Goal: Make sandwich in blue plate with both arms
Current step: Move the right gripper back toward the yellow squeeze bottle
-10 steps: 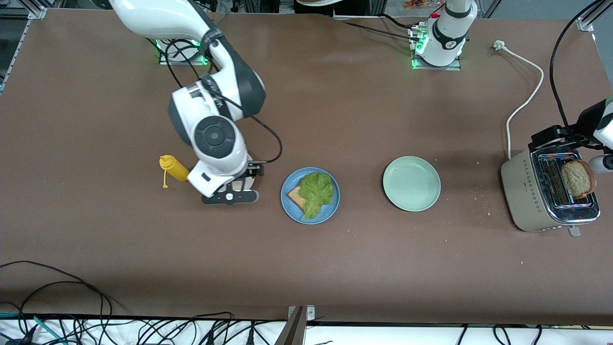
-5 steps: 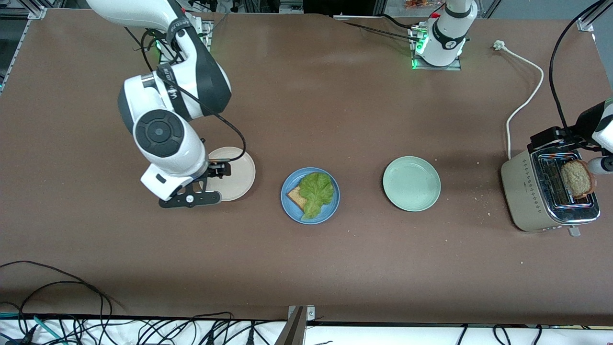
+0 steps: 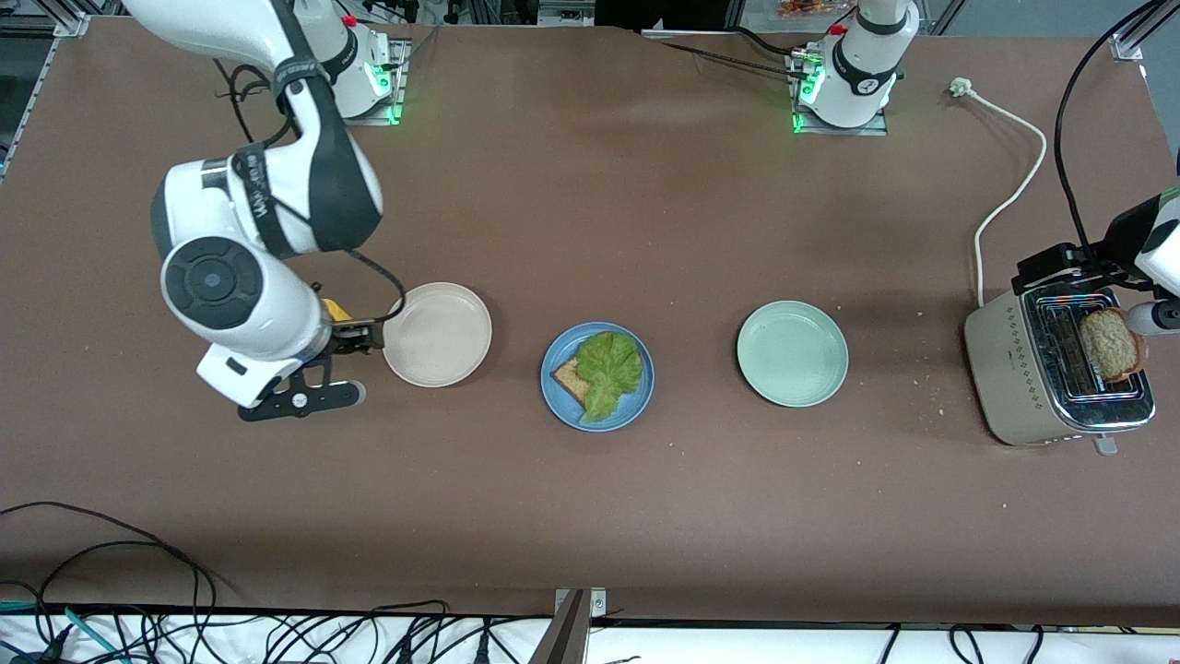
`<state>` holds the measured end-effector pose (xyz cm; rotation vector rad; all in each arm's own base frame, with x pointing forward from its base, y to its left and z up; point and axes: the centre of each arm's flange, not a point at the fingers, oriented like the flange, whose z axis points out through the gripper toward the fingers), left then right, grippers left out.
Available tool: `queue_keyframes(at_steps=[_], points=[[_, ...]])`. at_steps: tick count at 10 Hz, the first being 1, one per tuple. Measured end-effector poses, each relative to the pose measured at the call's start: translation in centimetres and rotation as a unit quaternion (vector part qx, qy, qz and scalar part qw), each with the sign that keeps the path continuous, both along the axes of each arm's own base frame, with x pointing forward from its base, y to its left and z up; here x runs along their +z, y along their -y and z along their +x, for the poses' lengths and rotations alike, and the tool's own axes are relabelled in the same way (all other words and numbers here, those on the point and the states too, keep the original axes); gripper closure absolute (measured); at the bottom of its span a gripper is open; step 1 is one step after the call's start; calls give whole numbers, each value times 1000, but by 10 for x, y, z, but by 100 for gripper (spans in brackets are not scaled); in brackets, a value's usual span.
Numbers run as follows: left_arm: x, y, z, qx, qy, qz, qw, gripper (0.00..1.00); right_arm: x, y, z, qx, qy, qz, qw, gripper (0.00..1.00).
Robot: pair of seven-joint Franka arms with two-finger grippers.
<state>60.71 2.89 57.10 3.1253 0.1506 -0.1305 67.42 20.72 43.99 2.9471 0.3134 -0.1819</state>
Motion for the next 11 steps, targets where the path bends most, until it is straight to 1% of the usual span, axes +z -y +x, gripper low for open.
queue_keyframes(at_steps=[1,2,3,4,5,6,7,9,10,11], points=[[0,0,0,0,0,0,1000,0,-18,28,-2,22,-2,12,1000,0],[0,-1,0,0,0,0,1000,0,-32,60,-9,38,-1,26,999,0],[0,0,0,0,0,0,1000,0,-45,95,-23,53,-12,40,998,0],[0,0,0,0,0,0,1000,0,-54,128,-40,69,-29,68,995,0],[1,1,0,0,1,0,1000,0,-60,158,-53,94,-45,106,989,0],[1,1,0,-1,1,0,1000,0,-69,188,-63,120,-54,150,980,0],[1,1,0,-1,1,0,1000,0,-82,217,-70,147,-56,193,969,0],[1,1,0,-1,1,0,1000,0,-110,253,-80,205,-49,260,942,0],[1,0,0,0,1,0,1000,0,-125,263,-83,237,-40,291,926,0],[1,0,0,0,1,0,1000,0,-142,272,-84,275,-25,326,904,0]])
